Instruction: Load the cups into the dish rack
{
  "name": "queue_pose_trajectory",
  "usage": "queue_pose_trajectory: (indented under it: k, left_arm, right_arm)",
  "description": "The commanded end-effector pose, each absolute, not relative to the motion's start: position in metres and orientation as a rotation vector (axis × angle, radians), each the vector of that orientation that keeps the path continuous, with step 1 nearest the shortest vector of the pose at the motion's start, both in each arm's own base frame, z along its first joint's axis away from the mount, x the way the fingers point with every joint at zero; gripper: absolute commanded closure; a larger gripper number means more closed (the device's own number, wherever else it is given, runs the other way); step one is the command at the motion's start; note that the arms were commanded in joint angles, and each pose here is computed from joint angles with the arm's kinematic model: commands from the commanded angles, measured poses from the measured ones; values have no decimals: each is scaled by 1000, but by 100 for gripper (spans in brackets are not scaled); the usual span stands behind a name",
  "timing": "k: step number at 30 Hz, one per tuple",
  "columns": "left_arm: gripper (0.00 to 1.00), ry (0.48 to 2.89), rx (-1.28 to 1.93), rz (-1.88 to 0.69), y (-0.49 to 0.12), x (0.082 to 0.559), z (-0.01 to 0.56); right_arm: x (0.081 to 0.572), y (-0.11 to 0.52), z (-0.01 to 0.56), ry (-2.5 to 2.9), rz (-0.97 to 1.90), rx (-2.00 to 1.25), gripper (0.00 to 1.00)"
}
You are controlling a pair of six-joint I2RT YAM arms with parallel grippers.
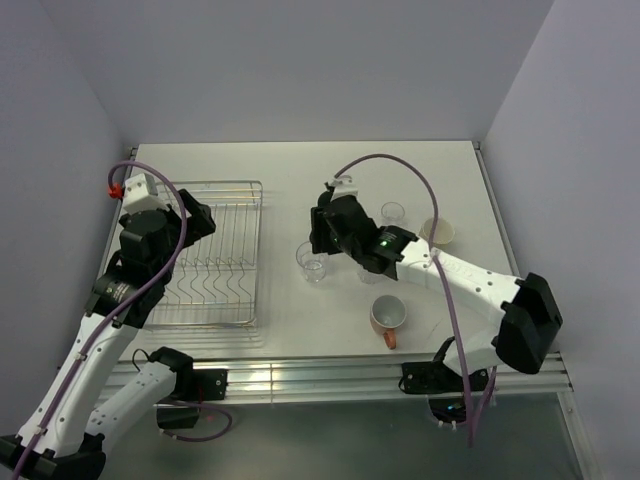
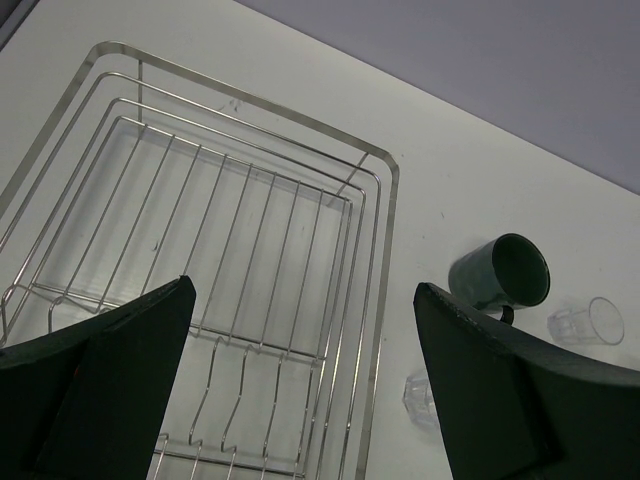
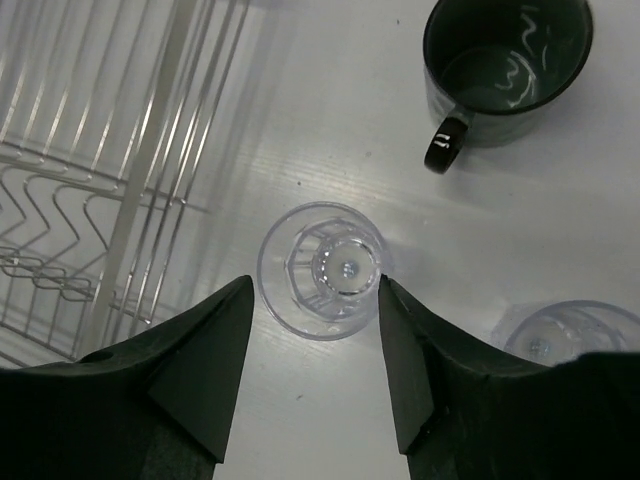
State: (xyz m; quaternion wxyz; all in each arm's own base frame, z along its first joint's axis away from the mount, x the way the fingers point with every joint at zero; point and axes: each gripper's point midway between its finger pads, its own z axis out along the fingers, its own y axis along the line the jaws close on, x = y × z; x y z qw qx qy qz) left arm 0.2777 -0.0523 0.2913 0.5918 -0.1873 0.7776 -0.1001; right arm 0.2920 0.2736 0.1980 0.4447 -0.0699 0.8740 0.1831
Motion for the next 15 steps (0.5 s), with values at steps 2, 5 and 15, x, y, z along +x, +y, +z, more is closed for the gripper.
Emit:
queue_pose_trajectory:
  k: [2, 5, 15]
  left_arm:
    - [1, 1766, -429, -238, -50, 277, 305]
    - [1, 1773, -432, -228, -49, 277, 304]
    - [1, 1788, -416, -231, -52, 279, 301]
  right_arm:
    - [292, 297, 206, 2144, 449, -212, 41]
    - [284, 313, 188, 2188, 423, -270, 42]
    - [279, 339, 156, 2258, 361, -356, 43]
